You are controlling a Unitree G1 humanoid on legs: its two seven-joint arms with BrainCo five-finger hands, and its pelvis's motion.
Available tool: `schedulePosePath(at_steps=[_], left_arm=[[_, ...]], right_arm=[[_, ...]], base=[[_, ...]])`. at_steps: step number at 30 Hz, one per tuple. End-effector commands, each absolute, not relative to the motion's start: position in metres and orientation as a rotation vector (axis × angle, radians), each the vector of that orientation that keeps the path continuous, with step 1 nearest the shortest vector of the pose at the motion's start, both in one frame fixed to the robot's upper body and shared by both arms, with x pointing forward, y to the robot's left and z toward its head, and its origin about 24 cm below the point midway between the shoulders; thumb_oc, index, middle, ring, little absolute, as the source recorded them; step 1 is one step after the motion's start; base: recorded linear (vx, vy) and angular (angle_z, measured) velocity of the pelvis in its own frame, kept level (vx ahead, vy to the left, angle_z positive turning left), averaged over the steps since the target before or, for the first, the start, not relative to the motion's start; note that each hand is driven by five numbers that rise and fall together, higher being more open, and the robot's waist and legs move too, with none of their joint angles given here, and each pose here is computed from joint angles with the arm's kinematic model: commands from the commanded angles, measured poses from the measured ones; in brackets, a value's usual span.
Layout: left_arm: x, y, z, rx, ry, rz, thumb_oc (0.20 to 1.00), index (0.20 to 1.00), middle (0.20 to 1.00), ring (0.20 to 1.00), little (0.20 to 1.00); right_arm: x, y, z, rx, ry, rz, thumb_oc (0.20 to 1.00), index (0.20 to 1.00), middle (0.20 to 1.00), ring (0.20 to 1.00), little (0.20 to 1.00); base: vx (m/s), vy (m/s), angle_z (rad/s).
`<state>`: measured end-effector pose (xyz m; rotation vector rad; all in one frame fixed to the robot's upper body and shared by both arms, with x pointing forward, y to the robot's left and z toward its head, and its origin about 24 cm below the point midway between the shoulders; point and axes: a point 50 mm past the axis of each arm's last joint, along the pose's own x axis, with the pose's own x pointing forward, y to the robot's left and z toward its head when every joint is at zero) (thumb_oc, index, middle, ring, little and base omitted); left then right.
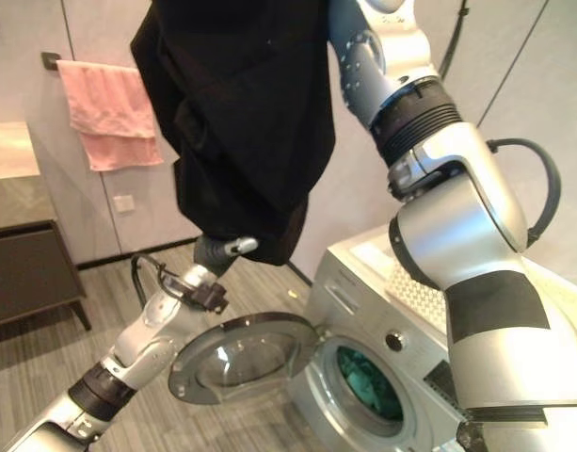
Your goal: Grab the laundry basket,head to the washer,open it,put in the laundry and shut it.
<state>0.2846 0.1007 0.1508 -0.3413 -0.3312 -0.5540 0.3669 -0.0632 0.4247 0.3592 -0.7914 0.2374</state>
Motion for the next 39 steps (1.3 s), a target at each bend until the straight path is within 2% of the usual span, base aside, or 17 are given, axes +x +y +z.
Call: schedulePosePath(at_steps=[1, 13, 15, 21, 23, 26, 30, 38, 39], left_arm=[[0.288, 0.101, 0.193, -0.378, -0.539, -0.542, 1.000, 1.000, 1.000, 1.000, 1.000], [0.269, 0.117, 0.221, -0.438, -0.725, -0.490, 1.000, 1.000, 1.000, 1.000, 1.000], [0.263, 0.123, 0.221, -0.435, -0.751, -0.463, 1.000, 1.000, 1.000, 1.000, 1.000], [0.259, 0.129, 0.224, -0.357, -0.811, -0.394, 1.000, 1.000, 1.000, 1.000, 1.000], [0.260, 0.130, 0.222, -0.359, -0.811, -0.381, 1.000, 1.000, 1.000, 1.000, 1.000], [0.259, 0.132, 0.217, -0.339, -0.801, -0.363, 1.000, 1.000, 1.000, 1.000, 1.000], [0.255, 0.132, 0.216, -0.328, -0.806, -0.362, 1.000, 1.000, 1.000, 1.000, 1.000], [0.253, 0.131, 0.210, -0.355, -0.786, -0.368, 1.000, 1.000, 1.000, 1.000, 1.000], [0.252, 0.130, 0.212, -0.373, -0.800, -0.392, 0.200, 0.200, 0.200, 0.200, 0.200]], right_arm=[[0.348, -0.068, 0.459, 0.425, -0.912, 0.219, 0.200, 0.200, 0.200, 0.200, 0.200], [0.361, -0.086, 0.422, 0.416, -0.867, 0.207, 0.200, 0.200, 0.200, 0.200, 0.200], [0.354, -0.086, 0.407, 0.118, -0.914, 0.251, 0.200, 0.200, 0.200, 0.200, 0.200], [0.340, -0.089, 0.367, -0.058, -0.917, 0.400, 0.200, 0.200, 0.200, 0.200, 0.200], [0.329, -0.086, 0.338, -0.092, -0.870, 0.546, 0.200, 0.200, 0.200, 0.200, 0.200], [0.313, -0.083, 0.324, -0.200, -0.854, 0.678, 0.200, 0.200, 0.200, 0.200, 0.200], [0.302, -0.085, 0.301, -0.252, -0.800, 0.766, 0.200, 0.200, 0.200, 0.200, 0.200], [0.303, -0.078, 0.271, -0.246, -0.692, 0.831, 0.200, 0.200, 0.200, 0.200, 0.200], [0.303, -0.073, 0.268, -0.219, -0.686, 0.845, 0.200, 0.200, 0.200, 0.200, 0.200]], base=[[0.00, 0.001, -0.09], [0.00, 0.012, -0.10], [-0.04, 0.036, -0.10], [-0.02, 0.023, -0.08], [-0.03, 0.025, -0.04], [-0.02, 0.014, -0.06], [-0.01, 0.012, -0.10], [-0.02, 0.005, -0.01], [-0.04, 0.012, -0.03]])
